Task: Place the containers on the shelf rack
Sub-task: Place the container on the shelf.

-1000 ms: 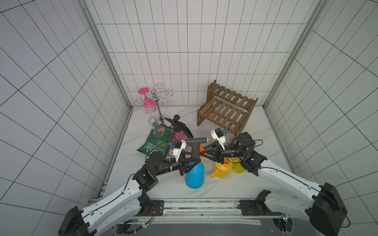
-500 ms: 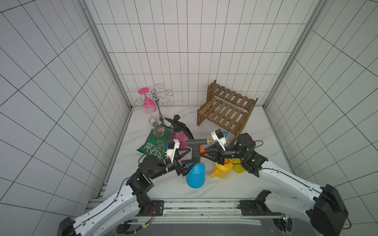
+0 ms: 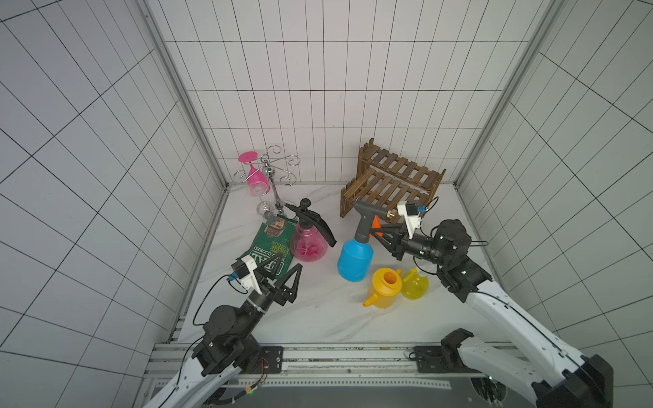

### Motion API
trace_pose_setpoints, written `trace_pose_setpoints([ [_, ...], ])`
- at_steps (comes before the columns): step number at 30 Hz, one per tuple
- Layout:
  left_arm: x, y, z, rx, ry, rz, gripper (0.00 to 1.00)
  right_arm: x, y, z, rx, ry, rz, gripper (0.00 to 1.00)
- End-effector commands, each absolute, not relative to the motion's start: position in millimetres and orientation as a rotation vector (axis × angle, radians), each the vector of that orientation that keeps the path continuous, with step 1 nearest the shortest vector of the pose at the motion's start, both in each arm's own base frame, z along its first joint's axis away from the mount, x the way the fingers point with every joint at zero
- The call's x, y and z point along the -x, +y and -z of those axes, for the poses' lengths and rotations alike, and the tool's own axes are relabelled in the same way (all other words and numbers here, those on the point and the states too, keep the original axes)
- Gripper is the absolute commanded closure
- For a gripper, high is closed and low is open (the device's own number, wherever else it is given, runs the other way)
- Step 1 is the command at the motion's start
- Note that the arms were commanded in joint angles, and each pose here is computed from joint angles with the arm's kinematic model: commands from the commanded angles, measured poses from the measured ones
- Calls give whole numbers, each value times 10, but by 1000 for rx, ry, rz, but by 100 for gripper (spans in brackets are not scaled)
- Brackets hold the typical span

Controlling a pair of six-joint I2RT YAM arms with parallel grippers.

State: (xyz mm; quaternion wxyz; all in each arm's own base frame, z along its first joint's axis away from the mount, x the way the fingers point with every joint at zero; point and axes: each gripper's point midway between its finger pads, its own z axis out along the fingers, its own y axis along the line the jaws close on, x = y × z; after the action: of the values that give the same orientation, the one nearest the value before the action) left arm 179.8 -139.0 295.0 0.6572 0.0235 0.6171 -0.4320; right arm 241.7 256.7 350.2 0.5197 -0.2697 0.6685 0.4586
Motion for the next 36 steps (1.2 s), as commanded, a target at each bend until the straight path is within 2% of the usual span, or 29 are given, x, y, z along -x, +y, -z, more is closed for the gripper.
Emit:
trace_pose_setpoints([
  [1,-1839,-1396,-2940,-24,1439,978,2,-2802,2208,-3835,514,1613,-793,100],
  [5,-1841,-1432,-2924,-32,1451,991,2,-3166,1977,-4249,411,1579,-612,100],
  [15,-1887,-1627,-2874,-110,1517,995,2,-4310,1978,-4928,321,1553,-354,100],
  [26,-1915,-1627,-2838,-109,1532,973,2,-4970,1939,-5206,299,1548,-247,100],
  [36,-1934,-1631,-2825,-111,1540,960,2,-5403,2034,-5108,292,1567,-321,100],
])
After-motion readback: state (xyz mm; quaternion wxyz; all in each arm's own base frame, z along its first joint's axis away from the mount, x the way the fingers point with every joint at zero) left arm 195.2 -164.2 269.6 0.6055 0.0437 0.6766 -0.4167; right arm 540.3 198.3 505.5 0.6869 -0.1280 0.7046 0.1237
